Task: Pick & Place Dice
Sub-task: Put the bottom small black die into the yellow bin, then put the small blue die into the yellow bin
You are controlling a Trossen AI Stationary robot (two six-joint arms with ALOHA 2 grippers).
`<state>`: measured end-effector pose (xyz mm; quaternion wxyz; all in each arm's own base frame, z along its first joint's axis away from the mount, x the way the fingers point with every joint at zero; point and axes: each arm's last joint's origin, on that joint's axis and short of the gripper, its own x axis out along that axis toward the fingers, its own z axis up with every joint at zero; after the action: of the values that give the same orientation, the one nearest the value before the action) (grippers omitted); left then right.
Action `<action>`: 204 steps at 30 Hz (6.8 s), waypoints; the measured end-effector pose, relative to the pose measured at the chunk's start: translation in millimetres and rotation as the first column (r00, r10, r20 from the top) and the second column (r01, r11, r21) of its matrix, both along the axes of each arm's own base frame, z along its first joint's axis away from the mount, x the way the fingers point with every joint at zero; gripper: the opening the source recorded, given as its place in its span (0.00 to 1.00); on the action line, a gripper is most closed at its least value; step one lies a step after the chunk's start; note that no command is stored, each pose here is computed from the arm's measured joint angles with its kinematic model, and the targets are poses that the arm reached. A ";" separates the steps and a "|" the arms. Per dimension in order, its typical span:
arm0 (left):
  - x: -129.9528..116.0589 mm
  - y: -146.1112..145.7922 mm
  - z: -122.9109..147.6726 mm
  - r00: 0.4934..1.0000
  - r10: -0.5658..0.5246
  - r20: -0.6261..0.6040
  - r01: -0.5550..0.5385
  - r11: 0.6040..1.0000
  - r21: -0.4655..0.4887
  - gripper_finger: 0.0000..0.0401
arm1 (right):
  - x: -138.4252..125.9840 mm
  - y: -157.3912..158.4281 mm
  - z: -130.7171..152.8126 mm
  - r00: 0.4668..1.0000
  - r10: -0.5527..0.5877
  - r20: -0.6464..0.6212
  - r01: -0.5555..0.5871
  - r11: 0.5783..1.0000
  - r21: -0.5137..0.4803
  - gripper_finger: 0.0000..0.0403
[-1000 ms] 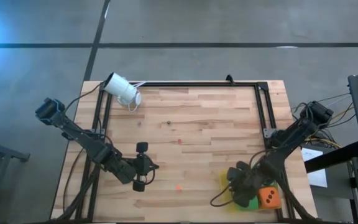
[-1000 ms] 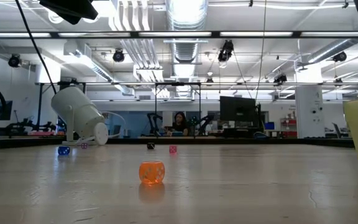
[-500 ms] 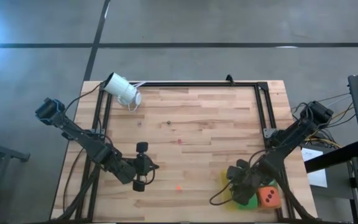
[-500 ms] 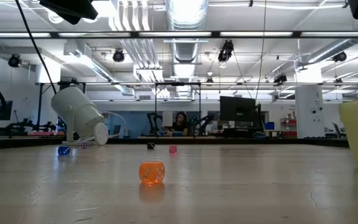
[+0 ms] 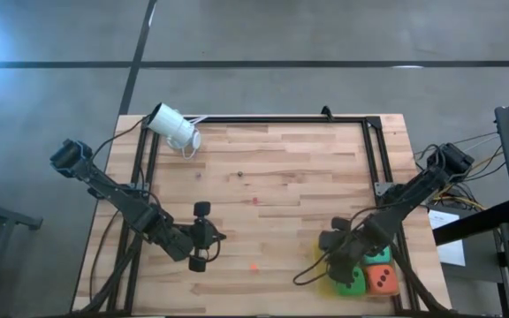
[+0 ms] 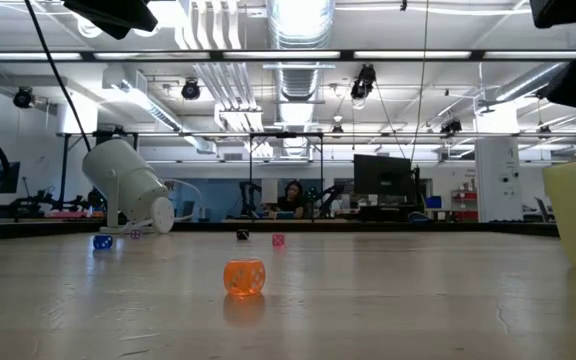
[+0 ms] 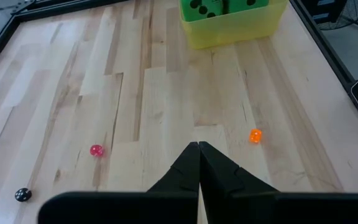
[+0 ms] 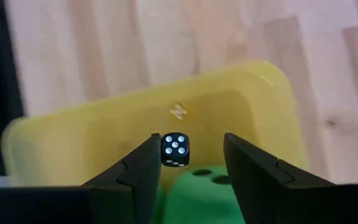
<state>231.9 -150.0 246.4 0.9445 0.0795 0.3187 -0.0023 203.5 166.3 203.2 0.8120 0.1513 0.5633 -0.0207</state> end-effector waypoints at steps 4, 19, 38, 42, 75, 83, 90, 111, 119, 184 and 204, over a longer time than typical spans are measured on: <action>0.0 0.0 0.0 1.000 0.000 0.000 0.000 1.000 0.000 0.01 | -3.5 -4.6 -2.1 1.000 -0.006 -0.023 0.005 0.998 -0.069 0.41; 0.0 0.0 0.0 1.000 0.000 0.000 0.000 1.000 0.000 0.01 | -5.0 -12.0 -3.3 1.000 0.003 -0.003 -0.004 0.979 -0.204 0.41; 0.0 0.0 -0.1 1.000 -0.003 -0.001 0.003 1.000 0.004 0.01 | 8.4 1.9 30.3 0.990 0.074 0.118 -0.049 0.978 -0.201 0.41; -1.0 0.9 -1.4 1.000 0.003 -0.016 -0.003 1.000 0.010 0.01 | 14.1 8.8 53.1 0.962 0.117 0.248 -0.041 0.956 -0.292 0.40; -13.2 23.3 -37.7 0.953 0.136 -0.270 -0.171 0.979 -0.107 0.20 | 19.9 10.4 40.4 0.871 0.052 0.489 0.159 0.910 -0.382 0.36; -18.7 56.8 -52.1 0.792 0.449 -0.413 -0.536 0.836 -0.118 0.32 | 19.9 10.4 40.4 0.871 0.052 0.489 0.159 0.910 -0.382 0.36; -14.2 91.2 -65.9 0.598 0.537 -0.595 -0.772 0.584 -0.250 0.32 | 20.0 10.5 40.4 0.871 0.052 0.489 0.159 0.911 -0.381 0.35; -14.0 114.3 -87.0 0.568 0.522 -0.637 -0.811 0.488 -0.323 0.32 | 19.9 10.4 40.2 0.872 0.060 0.487 0.154 0.909 -0.387 0.33; -4.9 114.4 -66.4 0.536 0.564 -0.628 -0.839 0.433 -0.328 0.32 | 19.8 10.3 39.8 0.872 0.060 0.486 0.154 0.909 -0.388 0.33; 9.8 120.5 -113.0 0.400 0.566 -0.721 -0.891 0.424 -0.161 0.32 | 19.3 9.8 38.8 0.875 0.059 0.480 0.153 0.908 -0.390 0.33; 6.7 120.7 -112.9 0.407 0.550 -0.729 -0.870 0.477 -0.126 0.12 | 19.3 9.8 38.8 0.875 0.059 0.480 0.152 0.908 -0.390 0.33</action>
<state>238.5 -29.4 133.6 0.6757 -0.3185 0.5872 0.3118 222.8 176.1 242.0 0.9388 -0.0112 0.3221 -0.1220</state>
